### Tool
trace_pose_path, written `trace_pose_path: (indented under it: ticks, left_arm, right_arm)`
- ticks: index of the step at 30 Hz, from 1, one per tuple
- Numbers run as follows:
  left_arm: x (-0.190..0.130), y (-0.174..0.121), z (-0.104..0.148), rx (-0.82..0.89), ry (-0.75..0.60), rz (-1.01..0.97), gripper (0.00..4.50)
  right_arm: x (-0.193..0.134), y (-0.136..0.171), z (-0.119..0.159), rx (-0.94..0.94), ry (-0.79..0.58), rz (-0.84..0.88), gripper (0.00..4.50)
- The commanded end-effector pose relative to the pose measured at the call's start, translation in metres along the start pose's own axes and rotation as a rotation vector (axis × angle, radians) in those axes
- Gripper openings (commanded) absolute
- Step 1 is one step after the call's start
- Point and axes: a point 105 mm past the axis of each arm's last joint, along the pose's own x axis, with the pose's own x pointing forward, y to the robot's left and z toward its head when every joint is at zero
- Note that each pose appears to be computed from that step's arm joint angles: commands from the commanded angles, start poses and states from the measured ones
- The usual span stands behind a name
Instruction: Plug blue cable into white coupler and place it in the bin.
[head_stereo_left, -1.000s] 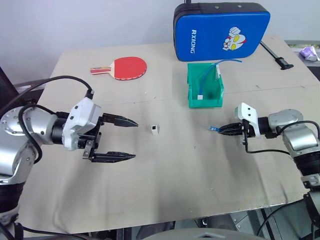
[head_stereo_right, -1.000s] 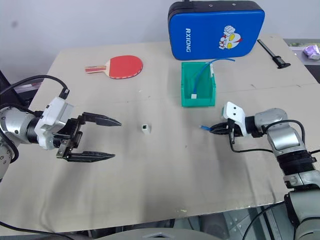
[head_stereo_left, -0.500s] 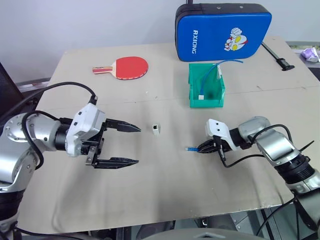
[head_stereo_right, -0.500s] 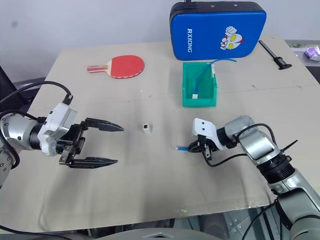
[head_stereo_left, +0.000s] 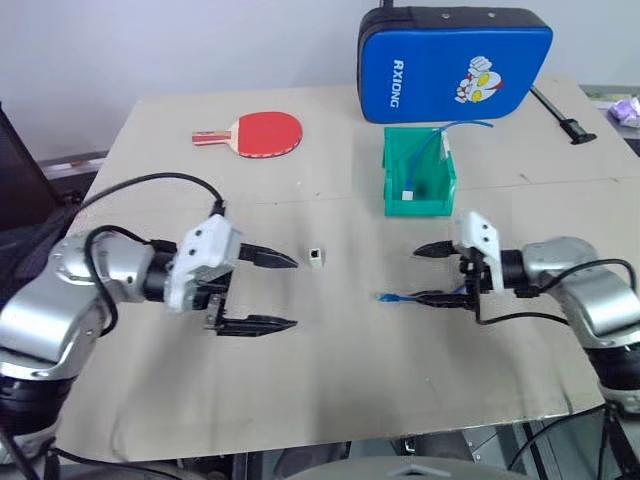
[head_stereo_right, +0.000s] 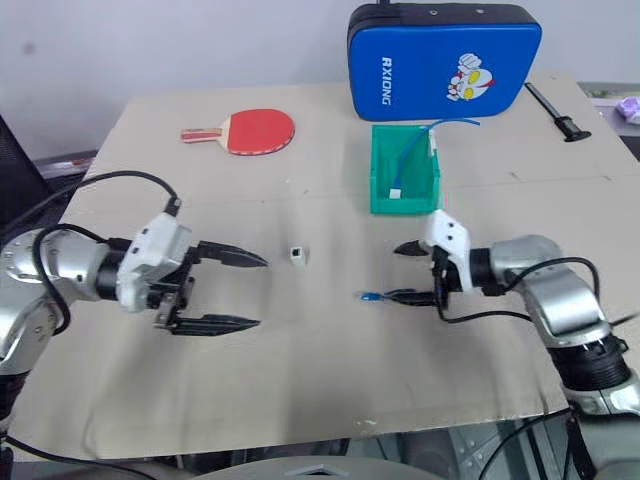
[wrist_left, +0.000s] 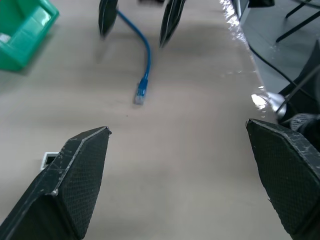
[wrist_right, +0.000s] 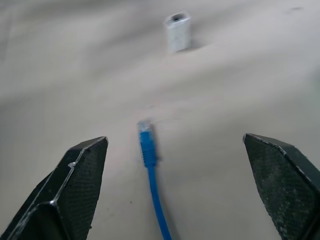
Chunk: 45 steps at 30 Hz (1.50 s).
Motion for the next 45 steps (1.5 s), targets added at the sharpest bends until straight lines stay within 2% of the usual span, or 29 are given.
trace_pose_path:
  ticks: [1, 5, 7, 9, 12, 15, 19, 23, 28, 31, 33, 34, 35, 38, 40, 41, 45]
  left_arm:
    - [0.032, -0.001, 0.002, 0.045, -0.017, -0.008, 4.50]
    - [0.062, 0.002, -0.001, 0.068, -0.042, 0.007, 4.50]
    - [0.076, 0.005, -0.010, 0.080, -0.004, 0.032, 4.50]
    - [0.090, 0.009, -0.021, 0.063, 0.025, 0.054, 4.50]
    - [0.105, 0.018, -0.037, 0.087, 0.073, 0.090, 4.50]
    - [0.114, 0.028, -0.047, 0.064, 0.084, 0.115, 4.50]
    - [0.122, 0.035, -0.054, 0.050, 0.078, 0.118, 4.50]
    - [0.137, 0.039, -0.054, 0.017, 0.037, 0.093, 4.50]
    - [0.147, 0.046, -0.049, 0.060, 0.022, 0.073, 4.50]
    - [0.150, 0.047, -0.046, 0.083, 0.011, 0.062, 3.81]
    - [0.151, 0.047, -0.045, 0.089, 0.002, 0.058, 2.73]
    - [0.152, 0.046, -0.044, 0.089, 0.000, 0.053, 2.32]
    - [0.153, 0.045, -0.044, 0.089, -0.001, 0.046, 2.32]
    - [0.154, 0.041, -0.045, 0.091, 0.000, 0.026, 1.26]
    - [0.155, 0.041, -0.045, 0.090, 0.001, 0.022, 0.27]
    - [0.155, 0.041, -0.045, 0.088, 0.001, 0.021, 0.09]
    - [0.155, 0.040, -0.044, 0.087, -0.001, 0.017, 0.09]
  right_arm:
    - [-0.038, 0.014, -0.006, 0.025, -0.071, -0.132, 4.32]
    - [-0.065, 0.043, -0.028, 0.054, -0.087, -0.179, 4.32]
    - [-0.080, 0.053, -0.046, 0.048, -0.053, -0.240, 4.32]
    - [-0.092, 0.065, -0.052, 0.068, -0.124, -0.265, 4.32]
    - [-0.099, 0.077, -0.064, 0.099, -0.121, -0.283, 4.32]
    - [-0.102, 0.080, -0.062, 0.079, -0.180, -0.311, 4.32]
    - [-0.102, 0.081, -0.062, 0.080, -0.182, -0.299, 4.32]
    - [-0.098, 0.083, -0.059, 0.091, -0.196, -0.261, 4.32]
    - [-0.096, 0.079, -0.059, 0.074, -0.148, -0.261, 4.32]
    - [-0.099, 0.076, -0.059, 0.078, -0.148, -0.283, 4.50]
    - [-0.100, 0.076, -0.059, 0.082, -0.161, -0.287, 4.50]
    - [-0.100, 0.075, -0.058, 0.085, -0.167, -0.288, 4.50]
    - [-0.100, 0.075, -0.058, 0.086, -0.170, -0.290, 4.50]
    - [-0.099, 0.074, -0.057, 0.083, -0.175, -0.292, 4.50]
    - [-0.098, 0.074, -0.056, 0.082, -0.178, -0.292, 4.50]
    - [-0.098, 0.074, -0.056, 0.082, -0.178, -0.292, 4.50]
    - [-0.097, 0.073, -0.054, 0.080, -0.181, -0.291, 4.50]
